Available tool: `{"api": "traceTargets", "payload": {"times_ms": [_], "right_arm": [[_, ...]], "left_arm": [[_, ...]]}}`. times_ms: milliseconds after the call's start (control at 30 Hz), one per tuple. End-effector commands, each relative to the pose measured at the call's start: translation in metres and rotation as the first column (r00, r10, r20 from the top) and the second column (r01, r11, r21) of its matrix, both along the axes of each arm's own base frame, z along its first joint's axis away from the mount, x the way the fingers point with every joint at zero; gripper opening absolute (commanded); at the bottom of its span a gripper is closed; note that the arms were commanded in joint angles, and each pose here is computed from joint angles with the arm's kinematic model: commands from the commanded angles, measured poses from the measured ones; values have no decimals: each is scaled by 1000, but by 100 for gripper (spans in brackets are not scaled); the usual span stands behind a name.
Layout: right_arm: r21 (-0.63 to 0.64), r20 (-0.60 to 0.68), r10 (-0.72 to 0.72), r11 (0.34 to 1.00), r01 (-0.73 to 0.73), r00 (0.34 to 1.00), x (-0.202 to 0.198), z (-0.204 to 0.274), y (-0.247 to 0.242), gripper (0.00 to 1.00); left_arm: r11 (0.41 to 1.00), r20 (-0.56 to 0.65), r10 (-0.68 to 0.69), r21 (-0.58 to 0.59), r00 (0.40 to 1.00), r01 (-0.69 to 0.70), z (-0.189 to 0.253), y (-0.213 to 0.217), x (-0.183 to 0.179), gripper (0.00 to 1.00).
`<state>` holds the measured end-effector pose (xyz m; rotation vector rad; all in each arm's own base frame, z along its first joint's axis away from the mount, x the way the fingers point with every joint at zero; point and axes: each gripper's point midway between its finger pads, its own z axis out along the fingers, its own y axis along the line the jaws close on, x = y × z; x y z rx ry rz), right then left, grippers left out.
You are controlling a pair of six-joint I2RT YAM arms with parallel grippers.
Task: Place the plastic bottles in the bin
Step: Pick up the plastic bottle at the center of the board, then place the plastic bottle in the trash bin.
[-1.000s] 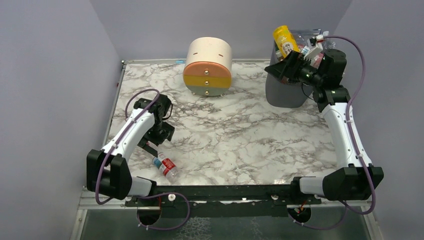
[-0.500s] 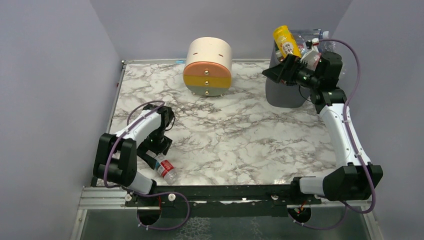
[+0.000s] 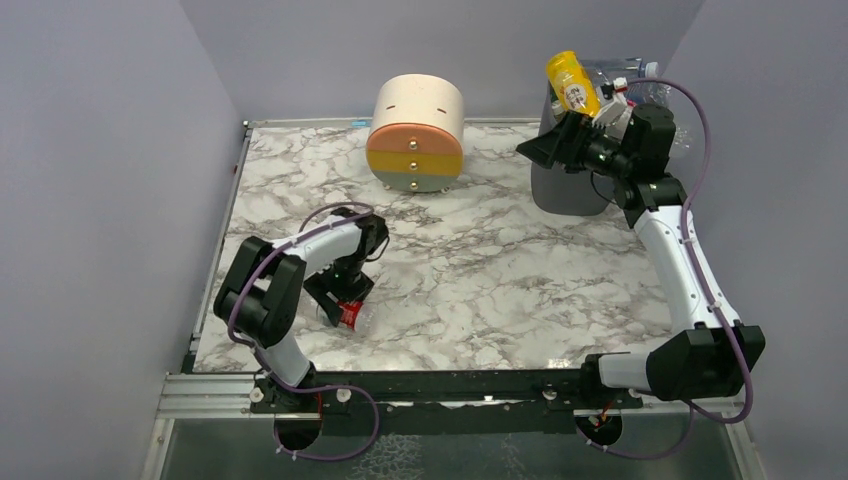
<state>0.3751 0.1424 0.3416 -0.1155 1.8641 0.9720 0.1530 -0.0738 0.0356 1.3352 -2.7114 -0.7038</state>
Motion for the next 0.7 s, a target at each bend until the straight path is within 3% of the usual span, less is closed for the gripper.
{"api": "traceTargets", "payload": {"times_ms": [0,267,667], "right_arm": [[-20,-13,3,1000,-4,1000,-2,-9,2,100],[-14,-65,56,998,-57,996,-14,-29,13,100],[-6,-110,255,966,-257,961,-71,-66,78,100]], "left_arm": [[995,123,-50,-85,991,60,9,-35,35,68],[954,312,-105,-235,944,184,47,-80,82,65],[842,485,23,-480,874,245,103,-140,122,66]]}}
